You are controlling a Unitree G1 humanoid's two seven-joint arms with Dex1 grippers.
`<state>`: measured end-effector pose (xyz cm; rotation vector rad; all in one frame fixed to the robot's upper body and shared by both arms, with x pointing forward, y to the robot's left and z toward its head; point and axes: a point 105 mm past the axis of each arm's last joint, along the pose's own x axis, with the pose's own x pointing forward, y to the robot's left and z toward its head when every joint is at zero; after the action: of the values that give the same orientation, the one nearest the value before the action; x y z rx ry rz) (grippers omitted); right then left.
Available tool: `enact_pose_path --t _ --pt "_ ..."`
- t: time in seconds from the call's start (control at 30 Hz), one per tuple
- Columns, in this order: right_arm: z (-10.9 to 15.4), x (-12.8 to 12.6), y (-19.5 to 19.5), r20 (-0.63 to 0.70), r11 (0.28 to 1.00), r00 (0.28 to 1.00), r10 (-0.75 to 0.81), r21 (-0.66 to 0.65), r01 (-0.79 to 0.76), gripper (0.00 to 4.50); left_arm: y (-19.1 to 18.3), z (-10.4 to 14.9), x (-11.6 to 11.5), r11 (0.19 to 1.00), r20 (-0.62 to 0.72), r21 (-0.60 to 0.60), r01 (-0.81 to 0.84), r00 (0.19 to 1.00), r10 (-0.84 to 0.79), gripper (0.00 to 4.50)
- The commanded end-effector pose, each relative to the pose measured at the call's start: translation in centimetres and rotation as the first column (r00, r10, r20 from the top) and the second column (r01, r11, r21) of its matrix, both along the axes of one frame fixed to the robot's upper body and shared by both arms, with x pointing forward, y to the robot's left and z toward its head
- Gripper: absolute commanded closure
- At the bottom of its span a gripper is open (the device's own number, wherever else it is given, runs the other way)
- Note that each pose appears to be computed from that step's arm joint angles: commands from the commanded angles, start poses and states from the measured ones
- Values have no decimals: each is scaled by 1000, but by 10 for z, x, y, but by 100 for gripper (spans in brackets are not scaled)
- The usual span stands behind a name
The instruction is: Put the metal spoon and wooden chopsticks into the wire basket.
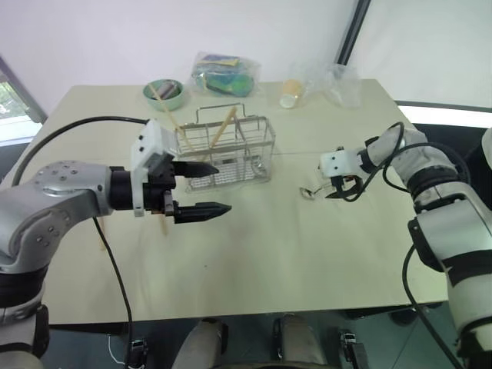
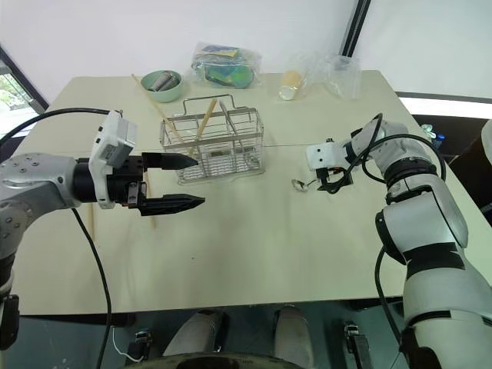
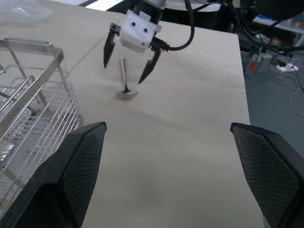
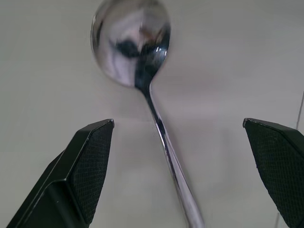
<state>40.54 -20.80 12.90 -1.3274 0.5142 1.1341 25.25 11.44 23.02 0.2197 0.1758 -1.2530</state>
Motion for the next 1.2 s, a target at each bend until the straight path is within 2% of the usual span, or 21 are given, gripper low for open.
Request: enact_pose_path --t 0.03,0.13,0.2,0.27,0.63,0.87,1.2 --pt "14 7 13 53 999 998 34 27 -35 0 2 8 -7 1000 30 -1 -7 1000 7 8" --pt "12 6 19 39 998 998 39 53 -41 0 1 8 -6 1000 30 -5 -18 999 18 8" --pt "9 4 21 26 997 999 45 60 -46 54 0 10 -5 1000 35 -12 -25 999 25 0" --pt "6 4 22 21 997 999 47 64 -48 132 -1 12 -4 999 38 -17 -29 999 29 0" --pt "-2 1 16 -8 998 999 37 44 -37 132 2 23 5 999 63 -21 -44 997 45 0" --pt "1 9 14 99 997 993 68 -46 -64 132 1 27 7 998 76 -36 -46 996 48 0" --pt "-1 9 12 106 995 991 75 -78 -67 132 0 34 9 997 103 -57 -61 992 66 0"
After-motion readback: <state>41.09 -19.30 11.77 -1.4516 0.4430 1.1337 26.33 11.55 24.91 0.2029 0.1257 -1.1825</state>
